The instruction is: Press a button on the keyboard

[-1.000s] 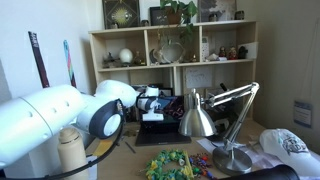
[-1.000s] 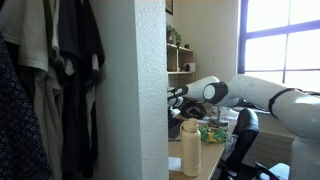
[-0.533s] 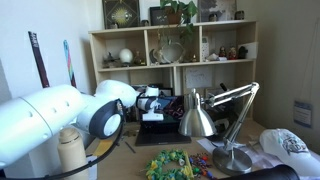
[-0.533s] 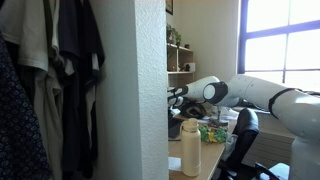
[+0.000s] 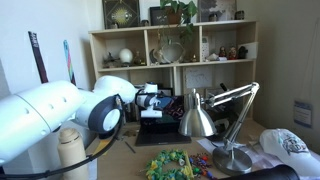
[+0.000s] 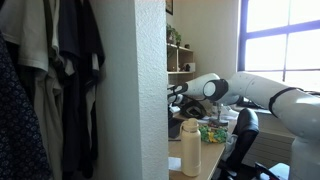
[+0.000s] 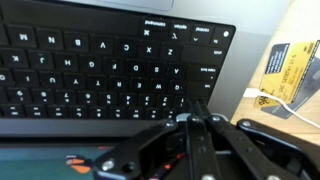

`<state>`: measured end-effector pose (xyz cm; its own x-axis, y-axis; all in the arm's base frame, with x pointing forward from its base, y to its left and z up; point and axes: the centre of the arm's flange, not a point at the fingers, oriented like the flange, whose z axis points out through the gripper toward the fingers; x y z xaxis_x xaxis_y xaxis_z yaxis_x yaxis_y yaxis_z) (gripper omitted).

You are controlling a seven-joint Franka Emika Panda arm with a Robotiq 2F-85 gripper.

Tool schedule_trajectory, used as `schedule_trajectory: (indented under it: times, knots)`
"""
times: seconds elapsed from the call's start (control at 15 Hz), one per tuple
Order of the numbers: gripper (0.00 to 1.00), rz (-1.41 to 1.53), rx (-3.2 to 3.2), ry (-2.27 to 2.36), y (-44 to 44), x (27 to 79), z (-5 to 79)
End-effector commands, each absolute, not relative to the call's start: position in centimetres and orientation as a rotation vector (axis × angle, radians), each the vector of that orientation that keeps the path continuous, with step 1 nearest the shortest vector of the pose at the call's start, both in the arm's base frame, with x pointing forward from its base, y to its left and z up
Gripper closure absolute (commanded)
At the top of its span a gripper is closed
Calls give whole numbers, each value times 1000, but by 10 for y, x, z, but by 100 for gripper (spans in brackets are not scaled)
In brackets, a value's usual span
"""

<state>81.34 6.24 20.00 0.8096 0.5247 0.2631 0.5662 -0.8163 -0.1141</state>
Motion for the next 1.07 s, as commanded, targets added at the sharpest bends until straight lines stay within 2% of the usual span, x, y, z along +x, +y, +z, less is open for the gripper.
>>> schedule_trajectory:
  times: [0.0, 1.0]
  knots:
    - [95, -313, -2868, -800, 61, 760, 239]
    - [93, -176, -2988, -857, 84, 694, 314]
